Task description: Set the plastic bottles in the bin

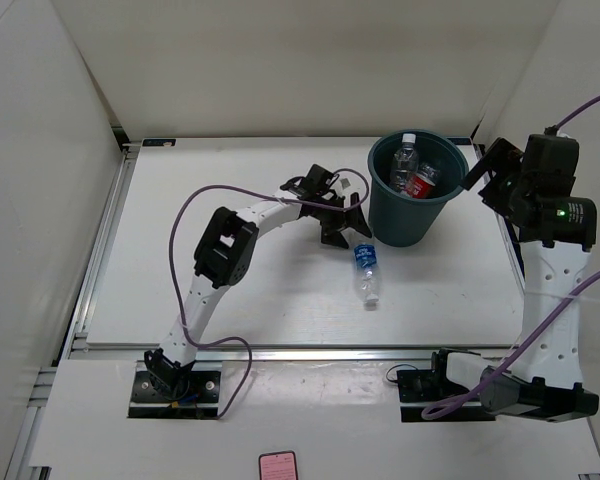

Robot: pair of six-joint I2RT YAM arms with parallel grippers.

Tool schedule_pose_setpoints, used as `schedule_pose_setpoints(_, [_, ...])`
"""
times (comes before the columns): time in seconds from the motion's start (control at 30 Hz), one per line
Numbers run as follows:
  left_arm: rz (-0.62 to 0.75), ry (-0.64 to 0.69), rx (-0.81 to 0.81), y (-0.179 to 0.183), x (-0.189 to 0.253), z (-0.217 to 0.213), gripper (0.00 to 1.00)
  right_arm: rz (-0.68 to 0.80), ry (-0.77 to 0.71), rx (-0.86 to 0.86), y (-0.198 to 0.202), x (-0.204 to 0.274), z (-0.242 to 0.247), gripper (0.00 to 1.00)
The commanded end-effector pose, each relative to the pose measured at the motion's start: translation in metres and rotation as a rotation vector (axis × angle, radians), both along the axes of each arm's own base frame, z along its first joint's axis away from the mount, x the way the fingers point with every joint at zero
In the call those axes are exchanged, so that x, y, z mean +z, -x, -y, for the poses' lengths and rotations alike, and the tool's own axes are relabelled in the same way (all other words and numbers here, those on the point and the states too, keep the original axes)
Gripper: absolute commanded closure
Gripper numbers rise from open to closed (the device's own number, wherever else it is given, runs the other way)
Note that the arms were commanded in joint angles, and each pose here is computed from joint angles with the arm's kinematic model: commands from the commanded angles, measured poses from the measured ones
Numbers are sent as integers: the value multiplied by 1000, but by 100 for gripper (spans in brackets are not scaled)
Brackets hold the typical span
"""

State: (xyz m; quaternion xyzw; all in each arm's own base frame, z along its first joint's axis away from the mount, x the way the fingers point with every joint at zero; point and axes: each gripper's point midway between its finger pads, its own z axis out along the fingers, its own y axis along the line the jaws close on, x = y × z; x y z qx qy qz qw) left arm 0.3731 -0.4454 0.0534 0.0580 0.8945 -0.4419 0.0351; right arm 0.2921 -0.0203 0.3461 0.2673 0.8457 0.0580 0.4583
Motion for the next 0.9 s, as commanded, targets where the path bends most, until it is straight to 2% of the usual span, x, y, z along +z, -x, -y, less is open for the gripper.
schedule_pose_setpoints(0.0, [-16, 60, -62, 7, 15, 7, 2, 41, 48, -17, 3, 10, 8, 0])
schedule_pose_setpoints(0.1, [-57, 81, -103, 18, 8, 12, 18, 32, 47, -17, 3, 6, 8, 0])
schedule_pose_setpoints(0.13, [-62, 87, -109, 19, 9, 12, 25, 31, 47, -16, 5, 5, 8, 0])
schedule_pose_setpoints(0.17, [-46, 88, -120, 19, 8, 12, 40, 31, 47, -16, 5, 5, 8, 0])
schedule_pose_setpoints(0.2, [-22, 99, -127, 22, 23, 9, 46, 31, 47, -16, 5, 5, 8, 0])
schedule_pose_setpoints(0.3, [-17, 48, -69, 16, 29, -23, 49, 10, 51, -24, 5, -3, 10, 0])
schedule_pose_setpoints(0.37, [24, 32, -34, 10, 57, -44, 51, -3, 55, -31, 5, -8, 11, 0])
schedule_pose_setpoints(0.4, [14, -26, 29, 1, 61, -65, 51, -6, 47, -36, 7, -10, 11, 0])
schedule_pose_setpoints(0.43, [67, -30, 52, -3, 87, -77, 51, -6, 47, -36, 7, -10, 11, 0])
schedule_pose_setpoints(0.53, [145, -109, 167, -26, 120, -121, 51, -14, 46, -51, 8, -14, 13, 0])
schedule_pose_setpoints(0.6, [201, -151, 210, -29, 157, -148, 52, -5, 52, -59, 6, -12, 14, 0])
schedule_pose_setpoints(0.63, [247, -190, 268, -42, 170, -166, 53, -15, 51, -59, 4, -14, 15, 0])
schedule_pose_setpoints(0.67, [346, -166, 295, -51, 210, -168, 53, -3, 52, -59, 4, -10, 15, 0])
schedule_pose_setpoints(0.73, [508, -160, 340, -71, 254, -178, 53, -3, 57, -66, 4, -10, 16, 0])
schedule_pose_setpoints(0.77, [611, -97, 363, -76, 298, -176, 53, 6, 58, -67, 4, -6, 16, 0])
schedule_pose_setpoints(0.87, [781, 13, 357, -87, 340, -149, 53, -3, 57, -66, 2, -9, 16, 0])
